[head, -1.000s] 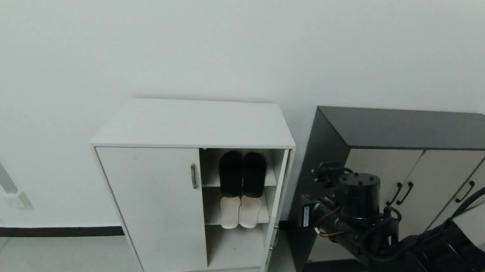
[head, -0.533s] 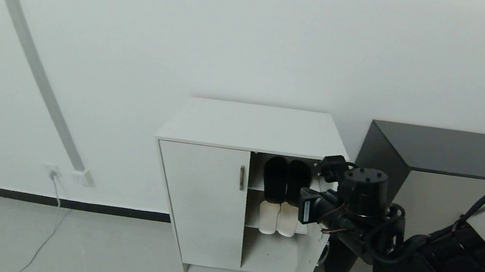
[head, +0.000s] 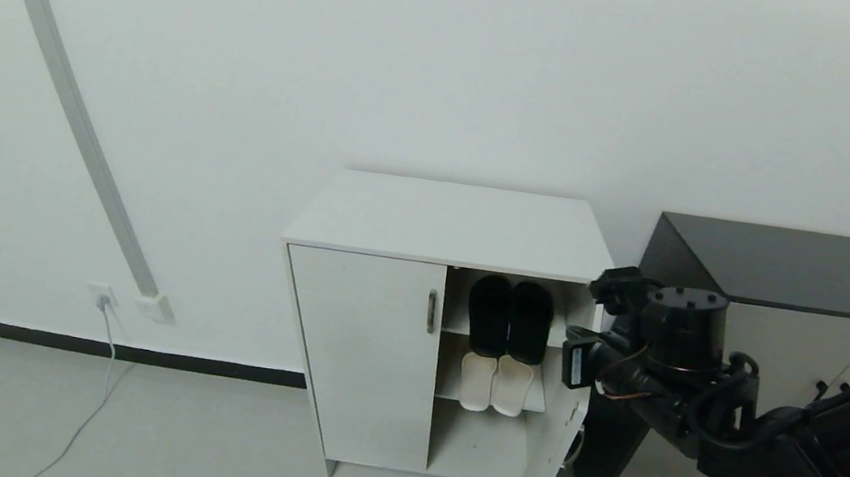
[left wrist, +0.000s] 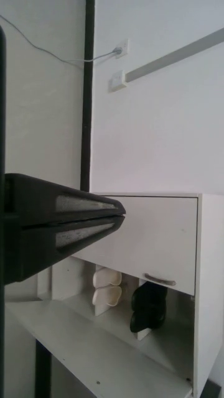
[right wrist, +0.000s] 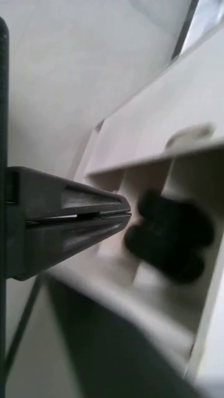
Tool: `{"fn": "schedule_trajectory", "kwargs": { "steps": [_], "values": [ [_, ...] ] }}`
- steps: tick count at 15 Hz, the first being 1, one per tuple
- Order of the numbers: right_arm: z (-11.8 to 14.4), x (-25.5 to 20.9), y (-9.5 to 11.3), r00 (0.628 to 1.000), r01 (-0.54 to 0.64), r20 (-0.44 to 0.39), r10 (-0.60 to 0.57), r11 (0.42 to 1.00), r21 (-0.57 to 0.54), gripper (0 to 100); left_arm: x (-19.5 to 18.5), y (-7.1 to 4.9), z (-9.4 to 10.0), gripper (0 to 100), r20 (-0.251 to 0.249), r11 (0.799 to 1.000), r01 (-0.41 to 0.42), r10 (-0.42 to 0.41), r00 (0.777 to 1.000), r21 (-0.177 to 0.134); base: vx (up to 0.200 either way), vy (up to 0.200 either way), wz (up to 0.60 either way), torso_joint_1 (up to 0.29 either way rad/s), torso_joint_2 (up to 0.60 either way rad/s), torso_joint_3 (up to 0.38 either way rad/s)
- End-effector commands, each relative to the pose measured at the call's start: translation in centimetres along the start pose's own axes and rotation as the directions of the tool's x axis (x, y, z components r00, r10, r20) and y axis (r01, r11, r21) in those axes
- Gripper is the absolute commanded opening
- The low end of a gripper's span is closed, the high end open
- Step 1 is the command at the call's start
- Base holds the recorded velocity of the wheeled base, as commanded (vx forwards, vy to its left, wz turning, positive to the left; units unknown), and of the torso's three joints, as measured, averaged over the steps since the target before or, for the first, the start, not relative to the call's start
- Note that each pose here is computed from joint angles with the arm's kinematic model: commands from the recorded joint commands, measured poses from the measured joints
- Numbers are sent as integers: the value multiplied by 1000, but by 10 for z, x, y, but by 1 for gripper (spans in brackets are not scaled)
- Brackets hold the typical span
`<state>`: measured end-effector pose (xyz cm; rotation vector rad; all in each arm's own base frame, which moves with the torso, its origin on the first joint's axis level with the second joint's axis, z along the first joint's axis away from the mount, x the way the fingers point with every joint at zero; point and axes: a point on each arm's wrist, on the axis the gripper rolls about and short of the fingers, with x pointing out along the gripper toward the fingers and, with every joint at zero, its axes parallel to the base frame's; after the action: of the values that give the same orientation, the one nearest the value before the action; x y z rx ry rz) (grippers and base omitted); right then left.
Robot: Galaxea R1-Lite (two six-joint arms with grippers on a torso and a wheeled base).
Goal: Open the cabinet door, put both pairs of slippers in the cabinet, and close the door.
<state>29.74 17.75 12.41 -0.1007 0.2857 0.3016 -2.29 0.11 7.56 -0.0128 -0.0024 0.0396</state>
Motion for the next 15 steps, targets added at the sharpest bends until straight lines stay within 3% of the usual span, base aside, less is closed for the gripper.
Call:
{"fn": "schedule_trajectory", "kwargs": {
  "steps": [1, 4, 11, 15],
  "values": [
    [1, -17, -14, 999, 29, -22, -30, 1000, -8, 0, 0, 0, 0, 0, -1, 1000, 0, 0, 1000, -1, 0, 0, 0, 0, 0, 0],
    [-22, -24, -26, 991, 75, -112, -77, 997, -24, 0, 0, 0, 0, 0, -1, 1000, 0, 0, 1000, -1, 0, 0, 0, 0, 0, 0],
    [-62, -23, -31, 964, 84, -251, -90, 996, -36, 0, 0, 0, 0, 0, -1, 1000, -3, 3, 1000, -1, 0, 0, 0, 0, 0, 0],
    [-77, 3, -25, 977, 72, -202, -72, 997, -9, 0, 0, 0, 0, 0, -1, 1000, -5, 5, 1000, -1, 0, 0, 0, 0, 0, 0]
  ]
}}
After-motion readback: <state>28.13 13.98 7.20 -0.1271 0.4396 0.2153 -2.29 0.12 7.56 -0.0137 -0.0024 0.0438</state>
